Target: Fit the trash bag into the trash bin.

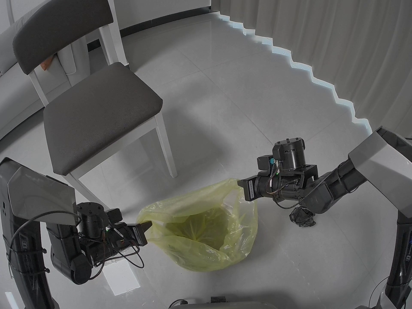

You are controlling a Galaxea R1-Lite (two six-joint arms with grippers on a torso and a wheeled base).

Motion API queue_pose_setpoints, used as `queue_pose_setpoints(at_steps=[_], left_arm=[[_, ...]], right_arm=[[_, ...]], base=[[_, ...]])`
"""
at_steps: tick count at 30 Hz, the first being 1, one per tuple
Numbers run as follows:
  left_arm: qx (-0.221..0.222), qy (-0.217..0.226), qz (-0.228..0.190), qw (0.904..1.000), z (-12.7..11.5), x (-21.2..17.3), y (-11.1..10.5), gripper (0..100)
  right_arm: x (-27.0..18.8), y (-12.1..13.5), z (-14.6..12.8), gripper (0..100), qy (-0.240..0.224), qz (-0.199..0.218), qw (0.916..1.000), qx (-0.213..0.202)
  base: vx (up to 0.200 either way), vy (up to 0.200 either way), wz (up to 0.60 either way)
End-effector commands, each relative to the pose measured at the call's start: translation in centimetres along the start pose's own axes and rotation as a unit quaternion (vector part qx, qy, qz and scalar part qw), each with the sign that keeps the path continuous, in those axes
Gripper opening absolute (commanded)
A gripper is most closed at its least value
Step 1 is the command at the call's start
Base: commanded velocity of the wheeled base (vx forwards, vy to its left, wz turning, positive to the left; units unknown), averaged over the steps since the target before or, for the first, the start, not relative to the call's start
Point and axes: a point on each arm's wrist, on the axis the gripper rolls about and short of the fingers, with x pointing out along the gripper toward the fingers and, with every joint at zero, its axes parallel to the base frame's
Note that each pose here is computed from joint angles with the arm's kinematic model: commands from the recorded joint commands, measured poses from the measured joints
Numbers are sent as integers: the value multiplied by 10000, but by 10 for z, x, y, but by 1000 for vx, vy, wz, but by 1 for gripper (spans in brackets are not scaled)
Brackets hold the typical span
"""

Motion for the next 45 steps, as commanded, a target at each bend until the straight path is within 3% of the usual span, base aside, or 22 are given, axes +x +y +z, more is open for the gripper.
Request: queue_pose_setpoints(at_steps=[1, 15, 23, 25, 29, 35, 45], left_arm=[[-21, -51, 120, 9999, -2, 7, 5, 0], [-155, 60, 416, 9990, -12, 21, 25, 0], [-272, 31, 610, 9978, -8, 4, 32, 0], [-261, -86, 577, 9980, -2, -1, 29, 0], [-350, -281, 504, 9977, 7, -1, 25, 0], [-383, -321, 523, 9974, 8, -4, 22, 0], [-390, -344, 552, 9971, 7, 10, 29, 0]], right_arm=[[10, -1, 1, 0, -144, 25, 9999, 4], [60, -15, -51, 0, 360, -28, 9993, 111], [66, -12, -46, 0, -52, 57, 9998, 183], [56, -10, -27, 0, -346, 94, 9991, 219], [52, -9, -18, 0, -482, 199, 9982, 311], [52, -9, -18, 0, -709, 247, 9963, 430], [75, -15, -38, 0, -611, 239, 9968, 462]], base=[[0, 0, 0], [0, 0, 0], [0, 0, 0], [0, 0, 0], [0, 0, 0], [0, 0, 0], [0, 0, 0]])
